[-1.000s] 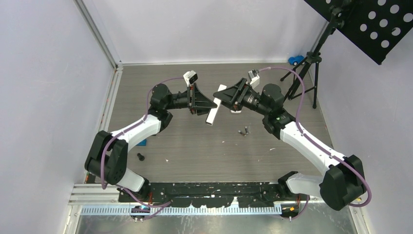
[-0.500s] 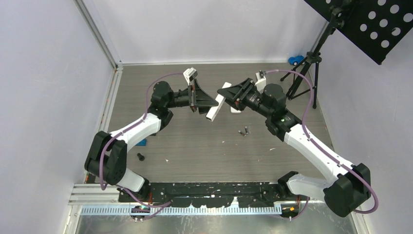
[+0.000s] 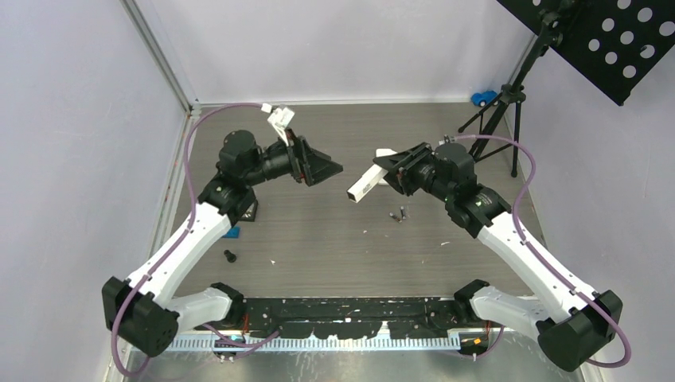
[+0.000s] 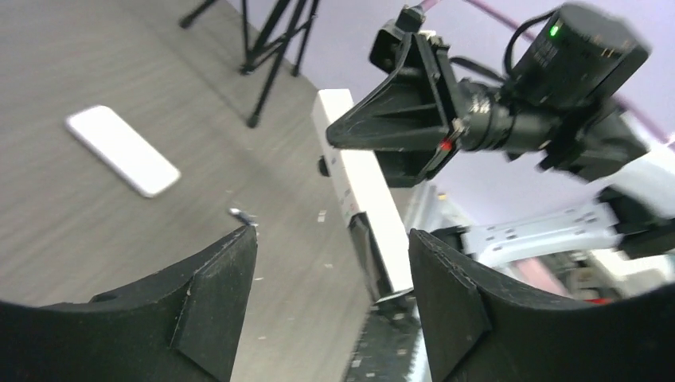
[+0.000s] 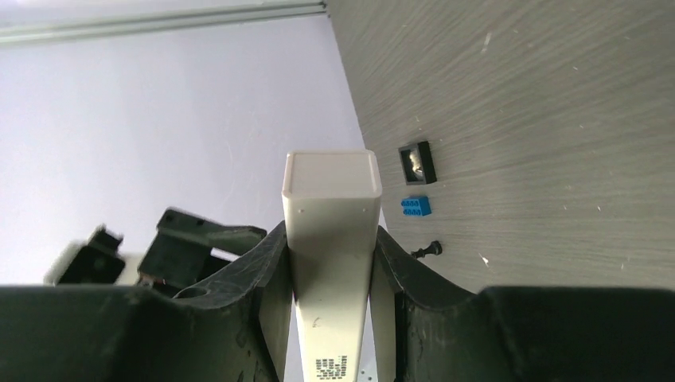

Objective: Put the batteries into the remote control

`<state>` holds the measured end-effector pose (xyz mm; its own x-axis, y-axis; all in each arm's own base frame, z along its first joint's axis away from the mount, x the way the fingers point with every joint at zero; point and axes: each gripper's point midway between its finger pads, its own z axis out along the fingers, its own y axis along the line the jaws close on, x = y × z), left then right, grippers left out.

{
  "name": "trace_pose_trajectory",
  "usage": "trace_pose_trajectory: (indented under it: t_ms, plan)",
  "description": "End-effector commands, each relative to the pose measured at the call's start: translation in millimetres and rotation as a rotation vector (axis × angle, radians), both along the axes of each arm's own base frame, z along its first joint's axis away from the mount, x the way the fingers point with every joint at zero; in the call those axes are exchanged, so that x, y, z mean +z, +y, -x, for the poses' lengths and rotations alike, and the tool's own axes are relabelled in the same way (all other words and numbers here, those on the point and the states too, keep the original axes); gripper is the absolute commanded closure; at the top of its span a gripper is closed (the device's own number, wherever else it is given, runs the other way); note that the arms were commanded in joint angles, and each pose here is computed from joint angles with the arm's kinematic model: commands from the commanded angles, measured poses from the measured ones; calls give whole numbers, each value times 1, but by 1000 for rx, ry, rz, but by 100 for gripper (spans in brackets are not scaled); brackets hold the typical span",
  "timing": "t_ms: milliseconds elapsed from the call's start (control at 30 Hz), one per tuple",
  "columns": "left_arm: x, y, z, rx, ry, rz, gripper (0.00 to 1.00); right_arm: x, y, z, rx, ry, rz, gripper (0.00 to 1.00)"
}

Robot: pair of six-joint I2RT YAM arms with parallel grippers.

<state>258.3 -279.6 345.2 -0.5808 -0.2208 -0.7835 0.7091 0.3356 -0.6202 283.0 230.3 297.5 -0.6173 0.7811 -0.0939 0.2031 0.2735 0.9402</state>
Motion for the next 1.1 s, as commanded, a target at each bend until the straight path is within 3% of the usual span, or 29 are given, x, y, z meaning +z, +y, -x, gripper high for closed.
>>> trace_pose_trajectory:
  t_ms: [0, 133, 233, 600, 800, 1067]
  plan:
    - [-10, 16, -8, 66, -421, -125, 30, 8, -15, 0, -126, 115, -62, 100]
    - [7, 14, 16, 23, -831, -78, 27, -7, -20, 5, -182, 295, -31, 100]
    - [1, 4, 32, -52, -981, -99, 26, -15, -18, 9, -190, 412, -8, 100]
    - [-27, -38, 47, -162, -1216, -248, 28, -19, -9, 12, -167, 514, -13, 100]
    - [-40, -48, 49, -204, -1232, -278, 39, -19, -6, 15, -151, 528, -21, 100]
    - [-40, -59, 51, -182, -1262, -294, 41, -18, 1, 21, -109, 557, -51, 100]
